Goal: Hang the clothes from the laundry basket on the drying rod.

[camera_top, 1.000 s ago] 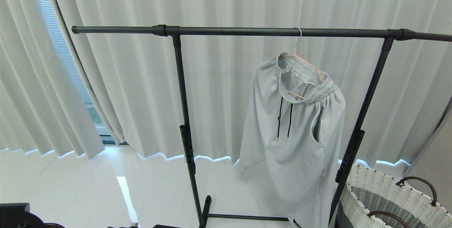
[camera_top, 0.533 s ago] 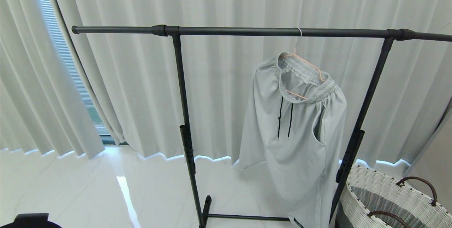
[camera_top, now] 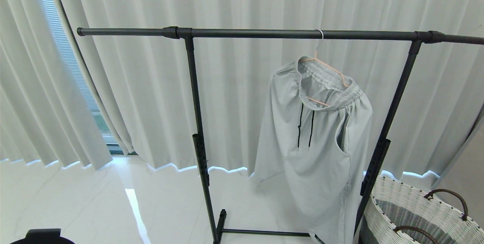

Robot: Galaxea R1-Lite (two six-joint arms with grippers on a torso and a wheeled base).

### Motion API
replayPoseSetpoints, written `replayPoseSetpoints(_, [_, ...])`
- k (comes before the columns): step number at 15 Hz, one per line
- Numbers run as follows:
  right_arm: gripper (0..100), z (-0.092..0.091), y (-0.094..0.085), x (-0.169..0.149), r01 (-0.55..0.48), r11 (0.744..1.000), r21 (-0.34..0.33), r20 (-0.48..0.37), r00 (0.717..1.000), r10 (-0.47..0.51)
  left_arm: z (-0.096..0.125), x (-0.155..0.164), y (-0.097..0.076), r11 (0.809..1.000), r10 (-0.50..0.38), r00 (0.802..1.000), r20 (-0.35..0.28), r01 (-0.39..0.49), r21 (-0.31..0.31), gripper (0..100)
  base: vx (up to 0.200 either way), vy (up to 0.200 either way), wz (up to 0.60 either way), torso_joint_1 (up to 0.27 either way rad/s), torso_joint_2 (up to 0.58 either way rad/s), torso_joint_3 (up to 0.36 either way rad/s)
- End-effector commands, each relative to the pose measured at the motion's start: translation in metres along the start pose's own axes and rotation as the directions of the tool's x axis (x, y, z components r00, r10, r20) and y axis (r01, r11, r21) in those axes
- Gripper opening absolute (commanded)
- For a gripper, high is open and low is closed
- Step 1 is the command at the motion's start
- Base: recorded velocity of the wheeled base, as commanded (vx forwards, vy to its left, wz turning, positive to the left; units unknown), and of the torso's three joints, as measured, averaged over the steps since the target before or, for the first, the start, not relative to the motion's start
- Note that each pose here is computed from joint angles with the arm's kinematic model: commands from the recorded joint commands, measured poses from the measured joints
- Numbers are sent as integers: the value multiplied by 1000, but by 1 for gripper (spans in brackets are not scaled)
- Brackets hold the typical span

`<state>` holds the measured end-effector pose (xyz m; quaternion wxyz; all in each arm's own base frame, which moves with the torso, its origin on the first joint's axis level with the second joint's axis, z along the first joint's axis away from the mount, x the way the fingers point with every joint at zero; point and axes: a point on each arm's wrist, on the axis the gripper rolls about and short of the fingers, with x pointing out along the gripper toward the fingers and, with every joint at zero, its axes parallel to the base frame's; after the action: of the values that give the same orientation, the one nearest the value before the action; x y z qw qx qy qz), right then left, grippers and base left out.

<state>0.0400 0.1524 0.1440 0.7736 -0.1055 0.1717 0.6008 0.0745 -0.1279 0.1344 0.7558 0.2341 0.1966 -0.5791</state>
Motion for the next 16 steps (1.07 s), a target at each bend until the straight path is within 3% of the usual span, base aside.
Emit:
replayPoseSetpoints(1, [0, 0, 0, 1, 11, 1000, 0, -1, 1000, -11, 0, 2, 0, 1000, -4, 1000, -9, 4, -2, 0, 0, 0, 0, 0, 0, 0])
replayPoseSetpoints(11, [0, 5, -2, 0, 69, 998, 3, 35, 997, -69, 0, 4, 4, 1000, 16, 1000, -21, -16, -13, 0, 0, 0, 0, 0, 0, 0])
replayPoseSetpoints(12, [100, 5, -2, 0, 83, 997, 3, 34, 996, -83, -1, 4, 5, 999, 32, 999, -25, -33, -18, 0, 0, 0, 0, 0, 0, 0])
replayPoseSetpoints(16, [100, 4, -2, -1, 95, 995, 2, 36, 995, -95, -5, 1, 13, 994, 92, 995, -41, -94, -49, 0, 0, 0, 0, 0, 0, 0])
